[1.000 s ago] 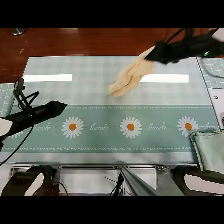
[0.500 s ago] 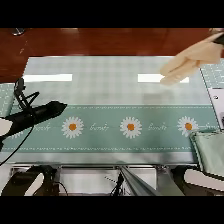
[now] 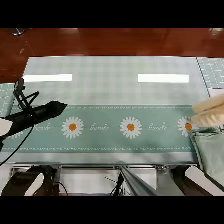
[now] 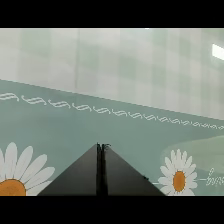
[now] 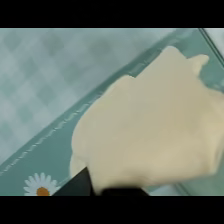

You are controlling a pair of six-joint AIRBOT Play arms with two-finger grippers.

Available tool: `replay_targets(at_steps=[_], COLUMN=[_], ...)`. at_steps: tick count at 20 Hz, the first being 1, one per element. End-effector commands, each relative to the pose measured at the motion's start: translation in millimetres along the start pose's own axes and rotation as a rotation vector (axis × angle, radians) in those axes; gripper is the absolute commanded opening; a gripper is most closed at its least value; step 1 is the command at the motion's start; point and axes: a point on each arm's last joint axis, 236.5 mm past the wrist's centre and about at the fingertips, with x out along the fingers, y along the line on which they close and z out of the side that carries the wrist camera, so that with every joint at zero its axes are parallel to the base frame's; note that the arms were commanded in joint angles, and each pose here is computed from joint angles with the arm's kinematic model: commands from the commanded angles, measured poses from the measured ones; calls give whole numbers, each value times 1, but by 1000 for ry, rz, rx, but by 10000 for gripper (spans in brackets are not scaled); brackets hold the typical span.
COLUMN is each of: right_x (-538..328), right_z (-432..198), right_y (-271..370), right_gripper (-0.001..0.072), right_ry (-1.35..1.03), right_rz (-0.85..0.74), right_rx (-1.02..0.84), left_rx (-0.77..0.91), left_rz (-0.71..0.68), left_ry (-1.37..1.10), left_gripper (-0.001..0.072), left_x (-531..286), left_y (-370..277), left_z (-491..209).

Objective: Fold the shirts.

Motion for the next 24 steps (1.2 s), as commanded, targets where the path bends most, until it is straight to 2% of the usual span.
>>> replay_targets(at_steps=[1,5,7,8,9,10,11,13,14,15,16,17,20,22,24], right_x=[-9,-33,-36,-32,-25,-18,-13,-3,4,11,18,26,23,21,43], right_z=[-46,-113,-144,-155,-164,-171,-173,-161,-147,-126,-99,-65,24,32,-6], right_y=[-78,-163,-182,-186,-188,-191,-192,-187,-181,-172,-155,-121,23,121,192], right_gripper=[17,20,22,65,237,534,632,629,616,557,320,12,19,19,19], right_ry=[6,-3,15,37,61,91,108,81,42,-14,-72,-133,-292,-322,-272], right_rz=[-216,-548,-657,-676,-684,-689,-688,-634,-584,-518,-414,-248,242,405,449], right_rx=[190,439,493,501,510,520,524,504,482,456,418,335,107,-153,-432], left_rx=[0,-2,-2,-2,-2,-3,-26,-106,-90,-54,-37,3,150,266,416], left_rz=[1,-2,-2,-2,-2,-1,-20,-83,-99,-104,-115,-136,-248,-333,-330], left_ry=[-1,-9,-8,-8,-9,-17,-35,-111,-154,-186,-207,-221,-163,-89,-69], left_gripper=[24,24,24,24,24,24,24,24,23,23,23,22,22,22,22], left_x=[0,0,0,0,0,0,0,-2,-5,-9,-14,-19,-33,-36,-26], left_y=[0,-1,-1,-1,-1,0,-5,-19,-24,-29,-38,-54,-128,-183,-219], left_z=[0,2,2,2,2,4,8,28,39,51,65,83,134,154,158])
